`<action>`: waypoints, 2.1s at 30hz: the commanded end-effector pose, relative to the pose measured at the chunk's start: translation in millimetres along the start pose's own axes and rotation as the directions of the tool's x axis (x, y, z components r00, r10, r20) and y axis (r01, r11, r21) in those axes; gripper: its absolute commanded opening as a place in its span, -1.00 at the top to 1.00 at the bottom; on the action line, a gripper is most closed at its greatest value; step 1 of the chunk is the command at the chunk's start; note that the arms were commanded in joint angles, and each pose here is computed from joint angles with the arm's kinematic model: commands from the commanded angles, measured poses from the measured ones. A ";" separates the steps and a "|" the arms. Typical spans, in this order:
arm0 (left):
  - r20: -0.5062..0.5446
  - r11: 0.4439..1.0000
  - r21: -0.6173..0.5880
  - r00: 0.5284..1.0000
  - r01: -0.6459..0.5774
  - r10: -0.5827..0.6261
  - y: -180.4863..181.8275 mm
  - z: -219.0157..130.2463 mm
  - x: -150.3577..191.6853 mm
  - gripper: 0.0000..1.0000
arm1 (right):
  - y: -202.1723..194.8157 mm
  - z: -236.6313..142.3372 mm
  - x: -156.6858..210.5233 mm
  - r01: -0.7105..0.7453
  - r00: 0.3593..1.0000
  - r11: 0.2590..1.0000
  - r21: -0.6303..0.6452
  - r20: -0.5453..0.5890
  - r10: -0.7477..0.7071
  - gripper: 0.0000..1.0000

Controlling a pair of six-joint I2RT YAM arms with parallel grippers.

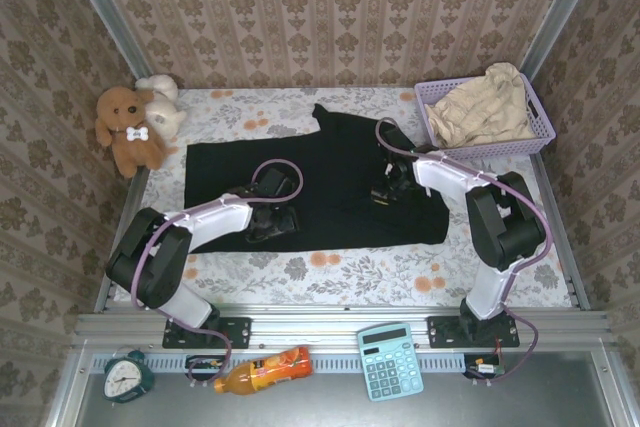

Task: Fold and stack the mixed laundry pile

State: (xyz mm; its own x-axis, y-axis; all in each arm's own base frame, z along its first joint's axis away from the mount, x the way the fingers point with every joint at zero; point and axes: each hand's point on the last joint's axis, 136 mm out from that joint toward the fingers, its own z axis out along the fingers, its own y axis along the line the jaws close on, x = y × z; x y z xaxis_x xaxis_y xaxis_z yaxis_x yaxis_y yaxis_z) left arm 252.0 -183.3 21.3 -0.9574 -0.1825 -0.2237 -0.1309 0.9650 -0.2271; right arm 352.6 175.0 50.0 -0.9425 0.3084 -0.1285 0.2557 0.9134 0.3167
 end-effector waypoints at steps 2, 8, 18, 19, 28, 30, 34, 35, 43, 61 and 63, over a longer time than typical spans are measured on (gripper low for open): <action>-0.100 0.995 -0.094 0.995 -0.025 0.016 30.0 6.7 29.8 -0.29 | 24.0 2.0 -44.5 0.007 0.998 1.000 -0.029 0.064 -0.005 1.00; -0.104 0.994 -0.106 0.994 -0.040 0.029 32.4 0.3 29.7 -0.38 | 67.5 -14.3 -102.9 0.050 0.989 0.994 -0.101 0.146 -0.035 -0.23; 0.073 0.992 -0.061 0.991 -0.108 0.113 12.4 -70.7 -15.8 -0.38 | 6.8 -44.1 -21.2 0.084 0.992 0.996 -0.016 0.098 -0.082 -0.13; 0.081 0.992 -0.038 0.990 -0.117 0.119 6.9 -74.0 -18.0 -0.33 | -1.2 -42.8 -7.7 0.083 0.994 0.997 -0.003 0.076 -0.083 0.03; 0.172 0.914 0.326 0.966 -0.241 0.193 -115.5 -55.2 -66.8 -0.26 | -81.4 -16.0 48.3 -0.114 0.993 0.981 0.155 0.014 0.113 0.32; 0.188 0.878 0.387 0.956 -0.281 0.224 -147.9 -50.1 -77.7 -0.29 | -95.5 -11.0 53.0 -0.152 0.988 0.972 0.179 -0.003 0.155 0.32; 0.182 0.836 0.433 0.941 -0.336 0.285 -198.3 -28.0 -89.1 -0.35 | -107.7 -6.3 57.3 -0.168 0.984 0.969 0.182 -0.021 0.174 0.30; 0.178 0.831 0.439 0.940 -0.342 0.292 -207.5 -21.9 -90.7 -0.35 | -107.3 -5.5 57.2 -0.164 0.985 0.970 0.178 -0.023 0.170 0.29; 0.112 0.875 0.365 0.949 -0.316 0.296 -231.4 43.7 -97.0 -0.30 | -97.2 -9.2 50.1 -0.124 0.991 0.984 0.126 -0.033 0.129 0.27; 0.154 0.888 0.294 0.935 -0.353 0.321 -232.9 26.7 -103.7 1.00 | -106.2 -6.0 53.6 -0.129 0.988 0.986 0.106 -0.070 0.136 0.27; 0.168 0.908 0.239 0.936 -0.344 0.310 -218.8 16.8 -109.5 1.00 | -107.0 -5.3 54.1 -0.129 0.988 0.986 0.108 -0.072 0.137 0.27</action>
State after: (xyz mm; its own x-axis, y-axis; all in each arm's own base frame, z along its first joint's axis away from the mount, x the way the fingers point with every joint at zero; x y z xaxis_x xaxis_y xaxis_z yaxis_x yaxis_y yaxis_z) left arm 386.7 -402.5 46.8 -0.9128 0.1113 -0.3929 0.2862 0.8607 -0.4211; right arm 280.1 95.8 18.4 -0.9069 0.4201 -0.0315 0.4014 0.8844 0.2380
